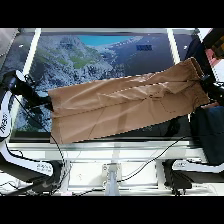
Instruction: Fold the clothes and pants, and hang the long-sleeved shirts on hangers.
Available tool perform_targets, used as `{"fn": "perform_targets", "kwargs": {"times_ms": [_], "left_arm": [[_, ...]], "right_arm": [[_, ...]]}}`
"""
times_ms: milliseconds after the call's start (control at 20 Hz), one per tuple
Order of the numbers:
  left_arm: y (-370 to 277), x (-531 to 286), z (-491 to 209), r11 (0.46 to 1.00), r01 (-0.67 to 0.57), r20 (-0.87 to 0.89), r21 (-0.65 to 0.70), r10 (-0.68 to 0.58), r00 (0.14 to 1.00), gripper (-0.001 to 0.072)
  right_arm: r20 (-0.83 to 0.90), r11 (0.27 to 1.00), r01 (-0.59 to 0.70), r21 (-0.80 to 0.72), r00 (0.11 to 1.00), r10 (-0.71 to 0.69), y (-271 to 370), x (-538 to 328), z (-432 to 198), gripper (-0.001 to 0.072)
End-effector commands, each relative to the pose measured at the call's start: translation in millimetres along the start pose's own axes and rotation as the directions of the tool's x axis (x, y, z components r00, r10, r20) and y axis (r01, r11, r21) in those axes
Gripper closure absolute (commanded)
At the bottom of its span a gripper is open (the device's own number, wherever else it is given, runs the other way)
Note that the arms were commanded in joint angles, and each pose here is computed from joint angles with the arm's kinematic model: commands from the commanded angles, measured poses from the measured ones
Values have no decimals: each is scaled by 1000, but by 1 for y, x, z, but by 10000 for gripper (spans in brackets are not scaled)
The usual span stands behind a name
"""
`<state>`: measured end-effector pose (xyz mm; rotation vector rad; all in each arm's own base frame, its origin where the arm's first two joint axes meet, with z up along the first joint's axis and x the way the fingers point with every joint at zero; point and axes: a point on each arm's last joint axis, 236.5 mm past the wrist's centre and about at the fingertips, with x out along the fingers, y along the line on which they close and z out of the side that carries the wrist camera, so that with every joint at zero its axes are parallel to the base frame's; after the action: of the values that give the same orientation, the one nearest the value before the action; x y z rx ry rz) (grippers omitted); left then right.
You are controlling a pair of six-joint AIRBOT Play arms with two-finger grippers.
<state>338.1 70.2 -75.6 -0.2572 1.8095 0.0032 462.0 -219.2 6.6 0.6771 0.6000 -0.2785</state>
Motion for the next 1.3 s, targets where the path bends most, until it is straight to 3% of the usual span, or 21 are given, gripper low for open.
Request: {"fn": "perform_targets", "kwargs": {"times_ms": [0,200,450,600,750,800,900,1000,1250], "left_arm": [[4,-36,49,999,-31,221,21,26,975,206],[12,-60,113,997,15,477,-74,23,878,206],[-11,-33,144,927,352,507,-131,-243,827,206],[-15,-26,157,877,455,528,-153,-316,788,207],[-18,-28,169,862,484,565,-150,-328,757,256],[-20,-30,173,861,487,581,-147,-324,747,321],[-21,-33,181,866,480,610,-141,-306,731,534],[-20,-36,187,869,475,633,-139,-291,717,676],[-14,-47,200,887,450,687,-105,-263,677,690]], "right_arm": [[-2,1000,-1,-1,1000,1,1,0,-1,675],[-10,1000,-5,-3,1000,5,2,0,-2,675],[-18,1000,-8,-6,1000,8,2,0,-4,675],[-19,1000,-9,-6,1000,9,2,0,-5,675],[-22,1000,-11,-6,1000,11,3,0,-5,675],[-26,1000,-14,-6,1000,13,4,0,-6,675],[-38,1000,-22,-6,999,21,5,0,-9,675],[-43,1000,-25,-5,999,24,6,0,-10,675],[-34,999,-33,12,999,34,9,0,-8,675]]}}
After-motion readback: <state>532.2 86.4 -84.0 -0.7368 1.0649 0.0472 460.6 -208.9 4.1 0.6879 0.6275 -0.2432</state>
